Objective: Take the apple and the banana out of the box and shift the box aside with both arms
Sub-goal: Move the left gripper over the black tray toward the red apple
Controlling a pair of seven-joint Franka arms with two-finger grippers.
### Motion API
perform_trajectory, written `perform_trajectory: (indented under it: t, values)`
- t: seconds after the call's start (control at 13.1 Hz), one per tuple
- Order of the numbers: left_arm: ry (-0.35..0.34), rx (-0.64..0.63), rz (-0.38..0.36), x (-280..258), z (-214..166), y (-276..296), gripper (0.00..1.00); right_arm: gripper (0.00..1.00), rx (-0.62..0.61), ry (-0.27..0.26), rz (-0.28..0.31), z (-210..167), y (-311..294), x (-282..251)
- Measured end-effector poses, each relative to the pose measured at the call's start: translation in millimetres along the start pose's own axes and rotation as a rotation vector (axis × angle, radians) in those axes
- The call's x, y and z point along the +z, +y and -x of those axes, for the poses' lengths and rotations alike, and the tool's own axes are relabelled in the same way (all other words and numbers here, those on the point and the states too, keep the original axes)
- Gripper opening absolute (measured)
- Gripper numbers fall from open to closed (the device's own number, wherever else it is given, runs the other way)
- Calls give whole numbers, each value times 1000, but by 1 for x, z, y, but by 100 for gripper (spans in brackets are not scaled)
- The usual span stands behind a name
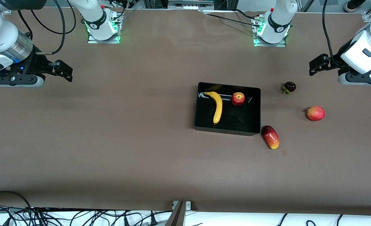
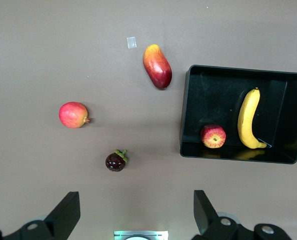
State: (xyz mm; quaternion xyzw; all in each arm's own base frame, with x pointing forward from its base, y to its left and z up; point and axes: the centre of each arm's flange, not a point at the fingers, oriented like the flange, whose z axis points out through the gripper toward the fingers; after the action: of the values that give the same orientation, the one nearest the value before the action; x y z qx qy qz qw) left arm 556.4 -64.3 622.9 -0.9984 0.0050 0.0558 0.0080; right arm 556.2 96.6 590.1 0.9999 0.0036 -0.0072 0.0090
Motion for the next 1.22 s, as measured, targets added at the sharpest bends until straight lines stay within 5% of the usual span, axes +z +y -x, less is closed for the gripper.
perform_trajectory:
  t: [0.84,1.22]
  values:
    - [-78,22,-8,17,0,12,100,100,0,0,0,0,0,0]
    - [-70,-20,-13,70,-12,92,100,100,1,0,0,0,0,0]
